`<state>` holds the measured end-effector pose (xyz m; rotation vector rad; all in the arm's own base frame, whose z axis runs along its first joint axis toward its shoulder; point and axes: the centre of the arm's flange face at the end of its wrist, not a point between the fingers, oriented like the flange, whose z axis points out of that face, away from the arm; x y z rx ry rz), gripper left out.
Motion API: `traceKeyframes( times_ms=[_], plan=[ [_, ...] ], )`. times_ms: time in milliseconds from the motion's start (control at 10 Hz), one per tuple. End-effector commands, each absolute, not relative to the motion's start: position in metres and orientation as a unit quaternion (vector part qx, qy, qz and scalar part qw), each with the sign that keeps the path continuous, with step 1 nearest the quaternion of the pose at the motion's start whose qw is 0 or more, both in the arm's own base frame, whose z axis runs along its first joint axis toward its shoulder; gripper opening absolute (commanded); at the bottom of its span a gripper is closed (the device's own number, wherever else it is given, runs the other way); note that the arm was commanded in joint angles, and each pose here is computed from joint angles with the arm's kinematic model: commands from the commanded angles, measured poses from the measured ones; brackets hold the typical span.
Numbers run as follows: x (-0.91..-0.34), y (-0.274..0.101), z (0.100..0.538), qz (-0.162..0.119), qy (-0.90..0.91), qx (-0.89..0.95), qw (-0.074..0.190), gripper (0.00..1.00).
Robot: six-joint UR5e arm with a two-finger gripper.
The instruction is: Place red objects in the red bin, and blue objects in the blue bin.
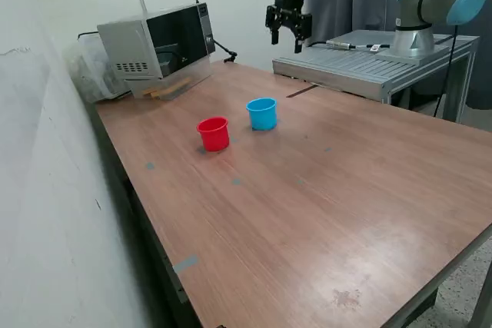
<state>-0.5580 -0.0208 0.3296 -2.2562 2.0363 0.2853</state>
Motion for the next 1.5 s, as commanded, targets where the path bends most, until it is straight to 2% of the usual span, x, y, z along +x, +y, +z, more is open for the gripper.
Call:
traceKeyframes(
  times_ms=[0, 100, 200, 600, 1400],
  plan=[
    [-0.479, -0.069, 0.396, 0.111, 0.642, -0.758, 0.029, 1.00],
    [-0.461, -0.073, 0.405, 0.100, 0.651, -0.752, 0.035, 1.00],
    [-0.443, -0.075, 0.418, 0.100, 0.671, -0.734, 0.035, 1.00],
    [-0.427, -0.086, 0.419, 0.058, 0.681, -0.727, 0.067, 1.00],
    [-0.426, -0.081, 0.422, 0.060, 0.684, -0.724, 0.066, 1.00]
  ],
)
